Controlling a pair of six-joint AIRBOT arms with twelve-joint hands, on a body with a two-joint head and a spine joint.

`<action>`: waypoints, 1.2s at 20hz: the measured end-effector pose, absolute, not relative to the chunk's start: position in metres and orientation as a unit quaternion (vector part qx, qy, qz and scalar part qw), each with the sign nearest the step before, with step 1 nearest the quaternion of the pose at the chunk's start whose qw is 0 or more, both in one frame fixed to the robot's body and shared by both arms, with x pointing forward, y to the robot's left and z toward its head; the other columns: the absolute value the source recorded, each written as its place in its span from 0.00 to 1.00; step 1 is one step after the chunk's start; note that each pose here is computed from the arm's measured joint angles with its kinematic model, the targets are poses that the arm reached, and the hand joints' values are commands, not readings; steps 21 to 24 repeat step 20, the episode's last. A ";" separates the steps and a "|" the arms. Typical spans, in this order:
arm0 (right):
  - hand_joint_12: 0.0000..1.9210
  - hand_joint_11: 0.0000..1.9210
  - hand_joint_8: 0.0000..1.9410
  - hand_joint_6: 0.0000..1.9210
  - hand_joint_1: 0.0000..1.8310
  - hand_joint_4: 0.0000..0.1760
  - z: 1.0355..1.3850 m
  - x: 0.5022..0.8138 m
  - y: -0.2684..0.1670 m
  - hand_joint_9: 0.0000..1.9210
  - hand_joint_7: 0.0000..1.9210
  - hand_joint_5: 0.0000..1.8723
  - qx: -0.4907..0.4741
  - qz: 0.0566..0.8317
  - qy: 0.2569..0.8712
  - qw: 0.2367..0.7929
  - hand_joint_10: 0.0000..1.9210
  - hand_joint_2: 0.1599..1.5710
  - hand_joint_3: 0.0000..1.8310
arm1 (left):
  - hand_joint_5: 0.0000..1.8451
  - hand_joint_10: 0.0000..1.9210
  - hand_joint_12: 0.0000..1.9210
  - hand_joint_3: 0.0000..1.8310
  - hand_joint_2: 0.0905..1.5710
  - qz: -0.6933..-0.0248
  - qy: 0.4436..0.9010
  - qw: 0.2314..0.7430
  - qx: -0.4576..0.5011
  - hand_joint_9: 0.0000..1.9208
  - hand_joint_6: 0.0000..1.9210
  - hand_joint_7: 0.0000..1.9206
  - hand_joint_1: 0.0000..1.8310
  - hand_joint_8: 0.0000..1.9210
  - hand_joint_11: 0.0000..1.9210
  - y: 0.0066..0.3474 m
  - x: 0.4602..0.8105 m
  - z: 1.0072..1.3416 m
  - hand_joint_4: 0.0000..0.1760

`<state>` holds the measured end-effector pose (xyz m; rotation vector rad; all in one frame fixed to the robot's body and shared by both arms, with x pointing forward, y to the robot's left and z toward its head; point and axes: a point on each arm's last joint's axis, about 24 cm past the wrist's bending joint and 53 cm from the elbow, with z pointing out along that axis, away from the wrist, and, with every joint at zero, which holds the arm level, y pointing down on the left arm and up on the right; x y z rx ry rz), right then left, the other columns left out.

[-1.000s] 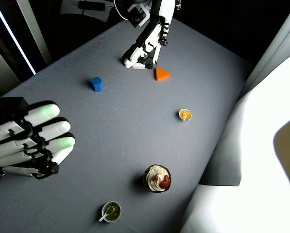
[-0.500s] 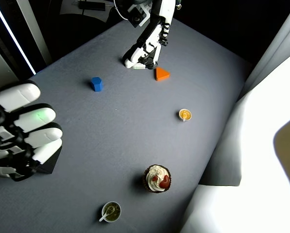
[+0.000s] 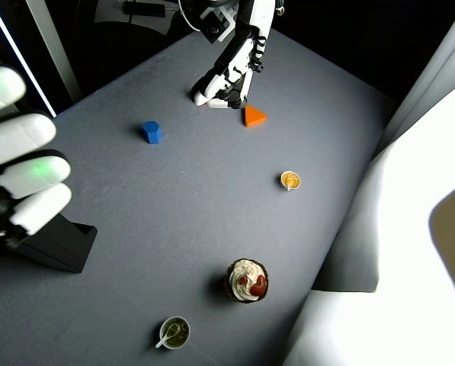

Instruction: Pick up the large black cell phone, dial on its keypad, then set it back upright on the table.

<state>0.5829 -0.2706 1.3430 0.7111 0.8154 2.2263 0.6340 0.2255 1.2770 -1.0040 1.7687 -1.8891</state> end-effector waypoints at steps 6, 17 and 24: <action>0.53 0.02 0.00 0.00 0.35 0.09 1.341 0.587 -0.303 0.24 0.24 0.25 0.301 0.809 0.336 0.376 0.01 0.68 0.00 | 0.17 0.01 0.65 0.00 0.81 -0.670 0.627 0.178 -0.354 0.31 0.00 0.27 0.00 0.00 0.00 0.222 0.632 1.277 0.15; 0.55 0.00 0.00 0.00 0.35 0.06 1.298 0.568 -0.304 0.21 0.22 0.23 0.394 0.747 0.378 0.379 0.00 0.69 0.00 | 0.19 0.00 0.67 0.00 0.81 -0.669 0.623 0.182 -0.364 0.31 0.00 0.27 0.00 0.00 0.02 0.230 0.635 1.277 0.00; 0.54 0.00 0.00 0.00 0.34 0.03 1.276 0.563 -0.312 0.20 0.21 0.23 0.437 0.717 0.383 0.385 0.00 0.68 0.00 | 0.23 0.00 0.60 0.00 0.83 -0.673 0.609 0.184 -0.377 0.26 0.01 0.25 0.00 0.00 0.00 0.238 0.640 1.280 0.00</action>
